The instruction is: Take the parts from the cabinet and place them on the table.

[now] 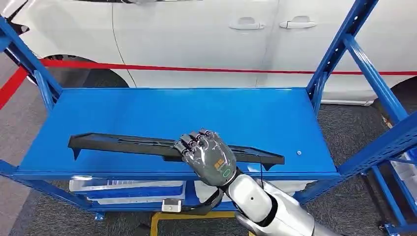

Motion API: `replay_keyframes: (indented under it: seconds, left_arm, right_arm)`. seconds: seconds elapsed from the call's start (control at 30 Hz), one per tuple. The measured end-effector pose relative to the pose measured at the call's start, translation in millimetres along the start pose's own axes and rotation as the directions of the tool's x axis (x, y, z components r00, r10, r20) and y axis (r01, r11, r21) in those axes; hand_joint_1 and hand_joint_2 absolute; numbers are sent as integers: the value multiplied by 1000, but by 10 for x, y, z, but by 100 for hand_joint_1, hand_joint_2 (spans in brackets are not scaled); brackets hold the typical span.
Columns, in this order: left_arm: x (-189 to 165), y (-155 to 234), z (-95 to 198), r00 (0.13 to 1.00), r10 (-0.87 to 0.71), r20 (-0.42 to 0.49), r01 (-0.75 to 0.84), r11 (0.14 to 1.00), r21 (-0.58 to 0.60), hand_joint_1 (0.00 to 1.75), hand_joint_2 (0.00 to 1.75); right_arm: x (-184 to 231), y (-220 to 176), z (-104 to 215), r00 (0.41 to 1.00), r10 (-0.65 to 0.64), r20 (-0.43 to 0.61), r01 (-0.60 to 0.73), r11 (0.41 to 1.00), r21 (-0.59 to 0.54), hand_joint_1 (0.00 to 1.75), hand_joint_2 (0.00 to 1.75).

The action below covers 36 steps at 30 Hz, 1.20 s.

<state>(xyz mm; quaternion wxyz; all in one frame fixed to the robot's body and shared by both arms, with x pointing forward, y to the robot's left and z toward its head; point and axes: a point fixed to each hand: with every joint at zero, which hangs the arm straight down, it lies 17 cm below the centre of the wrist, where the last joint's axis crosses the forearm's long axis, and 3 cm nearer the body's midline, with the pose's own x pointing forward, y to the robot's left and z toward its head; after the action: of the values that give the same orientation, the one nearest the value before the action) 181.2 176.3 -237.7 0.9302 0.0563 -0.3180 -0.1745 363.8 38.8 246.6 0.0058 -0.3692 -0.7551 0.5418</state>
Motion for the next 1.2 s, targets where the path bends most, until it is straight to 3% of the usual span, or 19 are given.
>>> replay_keyframes:
  seconds: [1.2]
  left_arm:
    - [24, -53, 13, 1000, -14, 13, 14, 1000, -10, 0, 175]
  right_arm:
    - [-132, 87, 168, 999, -21, -49, 22, 999, 30, 175, 175]
